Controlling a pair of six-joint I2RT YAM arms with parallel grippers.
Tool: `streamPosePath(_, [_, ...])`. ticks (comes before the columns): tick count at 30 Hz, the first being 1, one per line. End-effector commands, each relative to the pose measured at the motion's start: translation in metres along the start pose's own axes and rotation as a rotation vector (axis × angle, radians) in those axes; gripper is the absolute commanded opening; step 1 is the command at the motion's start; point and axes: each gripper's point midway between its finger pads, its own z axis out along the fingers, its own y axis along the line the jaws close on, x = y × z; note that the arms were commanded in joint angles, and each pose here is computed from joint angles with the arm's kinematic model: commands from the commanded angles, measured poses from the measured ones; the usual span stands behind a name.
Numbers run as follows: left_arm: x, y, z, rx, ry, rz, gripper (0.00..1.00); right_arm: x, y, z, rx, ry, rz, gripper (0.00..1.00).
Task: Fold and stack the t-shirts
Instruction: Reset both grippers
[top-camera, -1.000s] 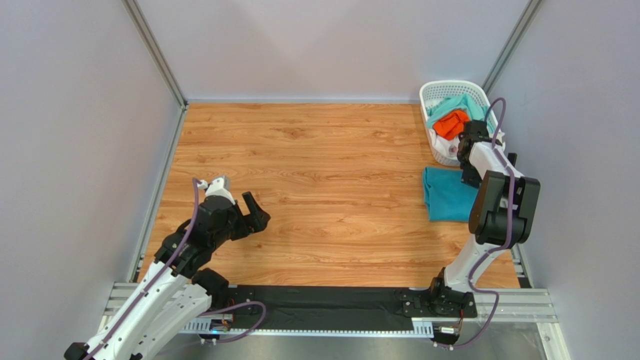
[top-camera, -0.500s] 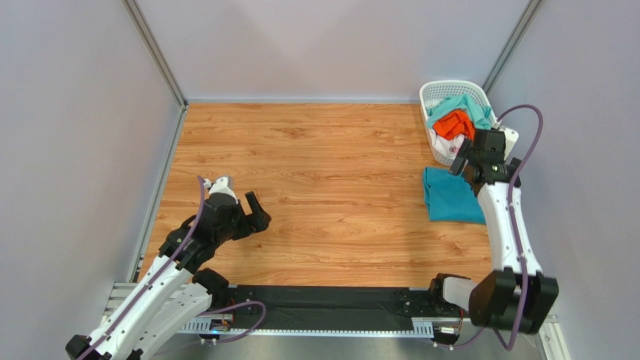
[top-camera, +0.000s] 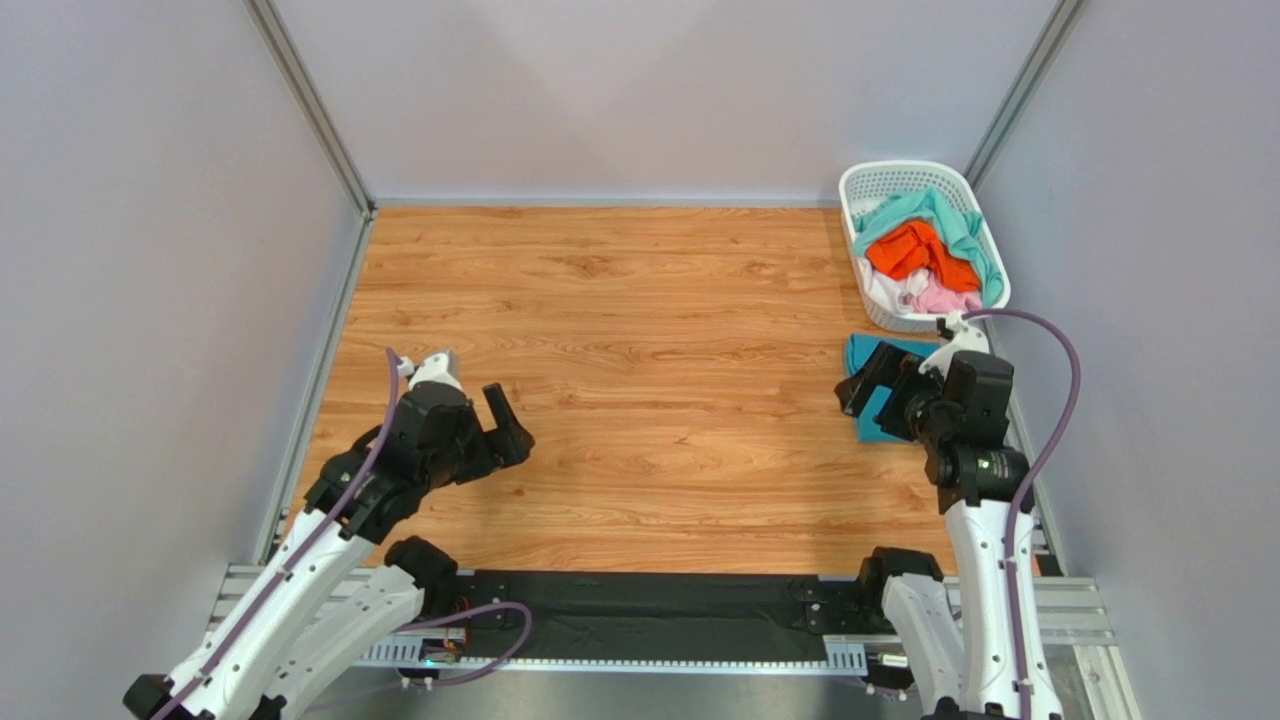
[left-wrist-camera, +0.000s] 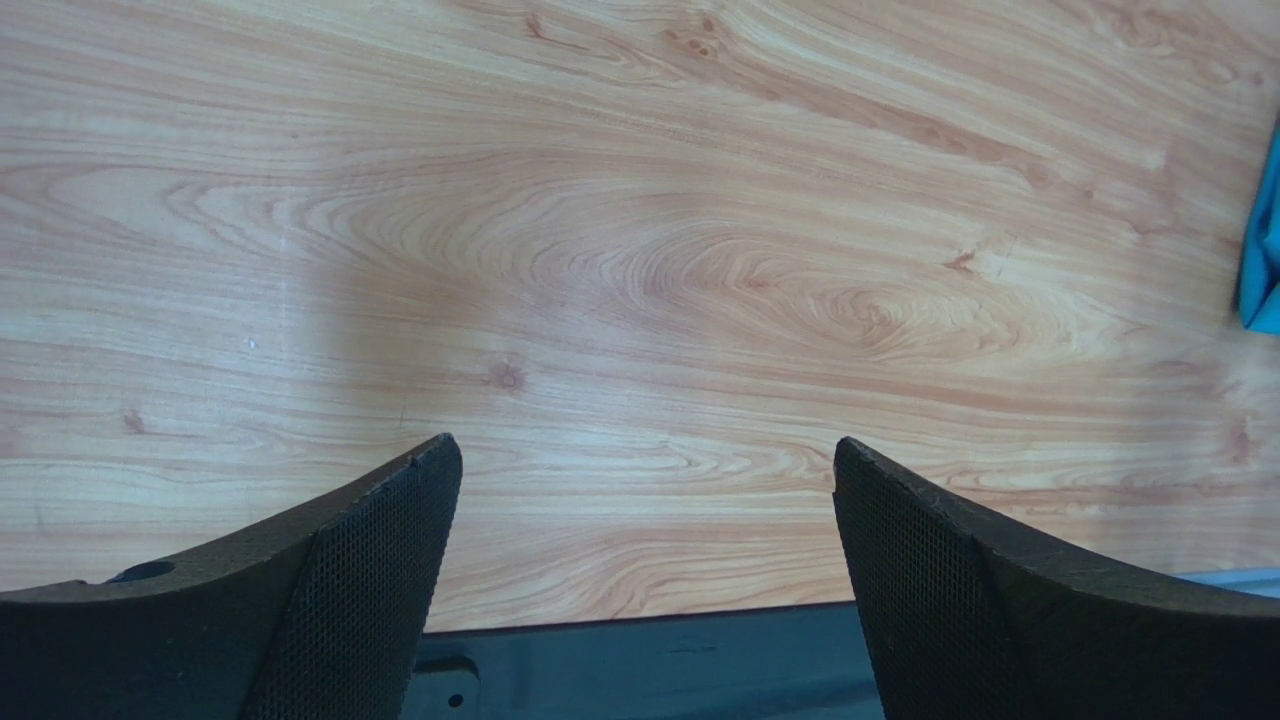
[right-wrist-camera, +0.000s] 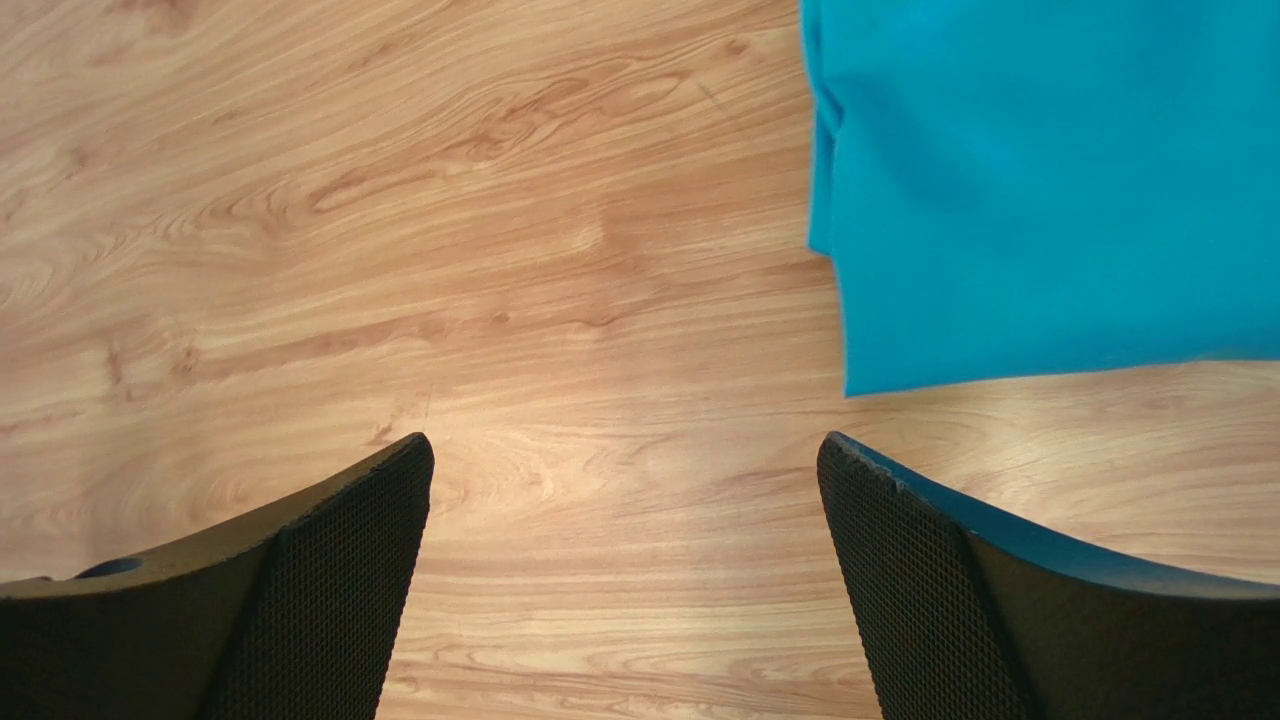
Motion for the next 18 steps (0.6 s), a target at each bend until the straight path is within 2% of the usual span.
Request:
streamPosePath(1, [-0.001,0.010,-0.007,-0.026,-0.039,-0.037,1.00,0.007,0.023,-0.003,-0.146,0.000,-0.015,1.00])
streamPosePath(9, [-0.007,0.026,-0.018,-0.033,-0.147,-0.093,1.00,0.007,0.019,-0.005,-0.128,-0.038,-0.015,1.00])
streamPosePath(18, [-0.007,0.033,-0.020,-0.041,-0.180,-0.129,1.00,0.006,0.024,-0.012,-0.162,-0.100,-0.032,1.00])
